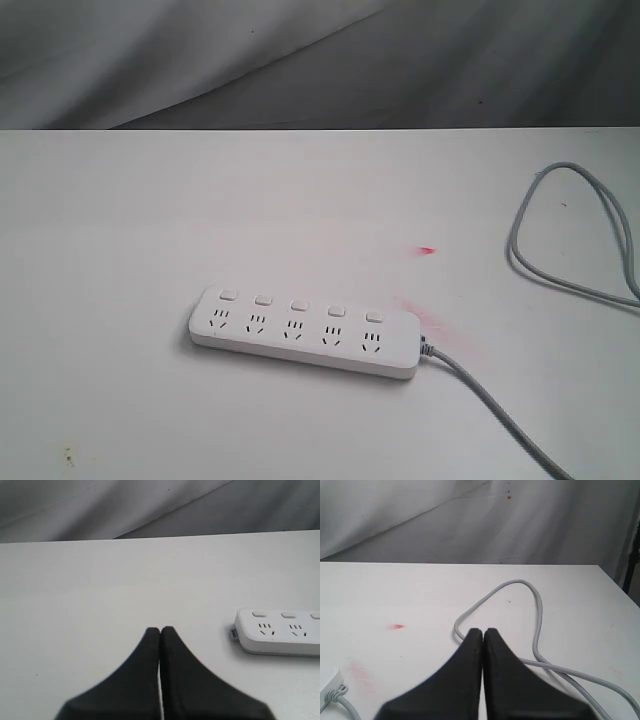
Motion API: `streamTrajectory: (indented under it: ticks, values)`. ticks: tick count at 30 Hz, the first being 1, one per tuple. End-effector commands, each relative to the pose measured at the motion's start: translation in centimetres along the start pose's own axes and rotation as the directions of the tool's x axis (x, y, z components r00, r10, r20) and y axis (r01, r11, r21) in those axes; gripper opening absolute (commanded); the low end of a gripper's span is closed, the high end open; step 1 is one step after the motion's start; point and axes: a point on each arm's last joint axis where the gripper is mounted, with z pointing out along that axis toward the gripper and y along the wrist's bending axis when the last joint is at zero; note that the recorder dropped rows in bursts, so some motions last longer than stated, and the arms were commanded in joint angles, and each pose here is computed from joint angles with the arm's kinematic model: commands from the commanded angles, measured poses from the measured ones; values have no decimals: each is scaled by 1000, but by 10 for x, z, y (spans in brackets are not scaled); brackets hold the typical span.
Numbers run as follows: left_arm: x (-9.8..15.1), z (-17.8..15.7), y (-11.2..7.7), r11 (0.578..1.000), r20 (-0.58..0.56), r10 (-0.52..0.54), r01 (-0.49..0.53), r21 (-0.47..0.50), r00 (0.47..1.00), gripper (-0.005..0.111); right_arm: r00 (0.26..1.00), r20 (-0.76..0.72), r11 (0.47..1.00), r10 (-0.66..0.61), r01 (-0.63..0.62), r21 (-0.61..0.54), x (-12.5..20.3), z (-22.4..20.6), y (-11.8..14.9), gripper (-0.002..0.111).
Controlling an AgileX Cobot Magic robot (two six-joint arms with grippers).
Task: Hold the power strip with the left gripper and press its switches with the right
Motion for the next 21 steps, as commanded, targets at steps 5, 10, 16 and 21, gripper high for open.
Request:
streamTrajectory:
  ticks: [5,10,16,21]
  values:
    - [1,0,0,1000,4,0,0,5,1000,1,1000,-4,1000,-1,1,-1,1,0,0,0]
    - [1,0,0,1000,4,0,0,5,1000,1,1000,-4,1000,-1,1,-1,1,0,0,0]
    - [-29,0,0,1000,-31,27,-27,-5,999,1,1000,-4,1000,-1,1,-1,1,0,0,0]
    - [-80,10,1,998,-66,64,-65,-15,996,1,1000,-4,1000,-1,1,-1,1,0,0,0]
